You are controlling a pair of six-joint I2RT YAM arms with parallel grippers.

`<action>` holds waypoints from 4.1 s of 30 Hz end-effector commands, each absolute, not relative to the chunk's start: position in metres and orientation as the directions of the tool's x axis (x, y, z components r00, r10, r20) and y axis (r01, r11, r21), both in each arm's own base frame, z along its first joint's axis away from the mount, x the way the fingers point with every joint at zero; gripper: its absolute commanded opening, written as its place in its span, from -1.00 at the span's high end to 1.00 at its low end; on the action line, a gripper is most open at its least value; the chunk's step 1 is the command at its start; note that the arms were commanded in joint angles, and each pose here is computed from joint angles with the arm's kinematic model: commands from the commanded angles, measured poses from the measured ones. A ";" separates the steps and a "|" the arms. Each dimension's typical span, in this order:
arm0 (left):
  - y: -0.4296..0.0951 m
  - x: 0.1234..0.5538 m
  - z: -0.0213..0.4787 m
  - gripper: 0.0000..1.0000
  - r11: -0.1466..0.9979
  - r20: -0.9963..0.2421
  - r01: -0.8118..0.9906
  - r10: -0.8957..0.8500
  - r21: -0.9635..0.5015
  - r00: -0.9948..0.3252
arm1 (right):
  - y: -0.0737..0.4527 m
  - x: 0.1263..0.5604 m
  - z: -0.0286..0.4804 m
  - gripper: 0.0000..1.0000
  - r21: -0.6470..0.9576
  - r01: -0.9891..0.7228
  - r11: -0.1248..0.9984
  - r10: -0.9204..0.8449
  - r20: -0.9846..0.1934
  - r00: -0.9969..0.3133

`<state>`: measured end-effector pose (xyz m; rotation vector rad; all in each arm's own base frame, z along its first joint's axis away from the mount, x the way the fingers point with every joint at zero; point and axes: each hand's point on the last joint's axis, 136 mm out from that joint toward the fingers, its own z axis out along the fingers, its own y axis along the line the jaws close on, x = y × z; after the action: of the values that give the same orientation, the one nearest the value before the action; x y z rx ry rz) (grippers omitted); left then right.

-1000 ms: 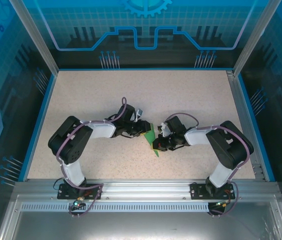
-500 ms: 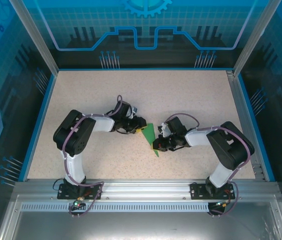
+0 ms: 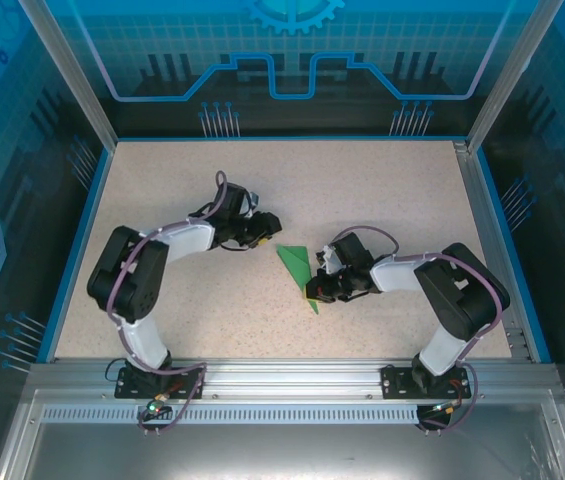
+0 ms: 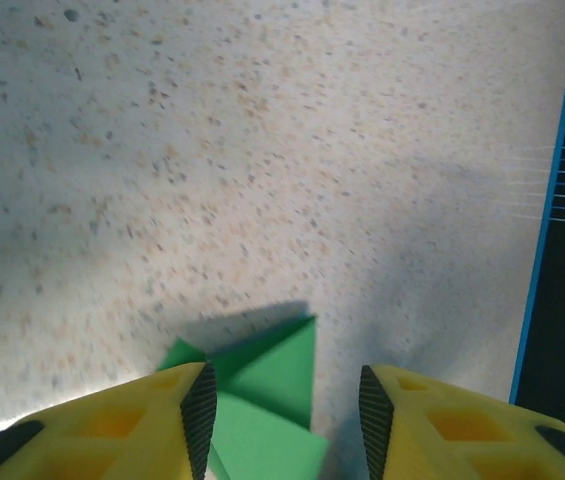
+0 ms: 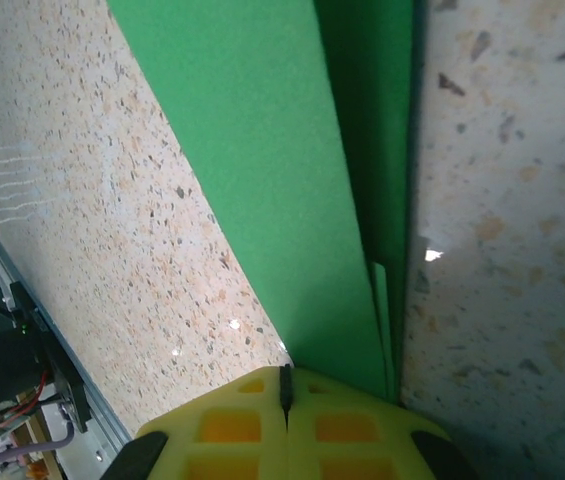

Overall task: Fold a paper plane with a square sheet of paper (pick it up from the middle)
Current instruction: Move a paper plane to the center of the table.

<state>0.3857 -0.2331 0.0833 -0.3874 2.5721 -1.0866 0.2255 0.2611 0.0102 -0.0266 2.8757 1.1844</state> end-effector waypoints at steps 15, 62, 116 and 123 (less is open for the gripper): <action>-0.268 0.300 0.095 -0.37 0.847 -0.107 -0.268 -0.352 -0.459 -0.930 | 0.158 0.239 0.066 0.31 0.538 0.068 0.840 0.250 -0.273 -0.929; -0.237 0.290 0.048 0.28 0.897 -0.028 -0.408 -0.418 -0.171 -0.908 | 0.243 0.255 0.046 -0.16 0.647 -0.101 0.756 0.007 -0.162 -0.987; -0.206 0.288 0.088 0.13 0.864 -0.212 -0.413 -0.478 -0.286 -0.852 | 0.273 0.264 0.044 0.99 0.297 -0.301 0.906 -0.237 -0.233 -0.943; -0.159 0.285 0.106 0.04 0.810 -0.319 -0.507 -0.584 -0.295 -0.747 | 0.240 0.308 0.077 1.00 0.077 -0.196 0.978 -0.162 -0.322 -0.933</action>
<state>0.2841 -0.1889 0.1056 -0.7120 2.6800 -0.3548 0.2940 0.2654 0.0659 -0.3399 2.8141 0.3632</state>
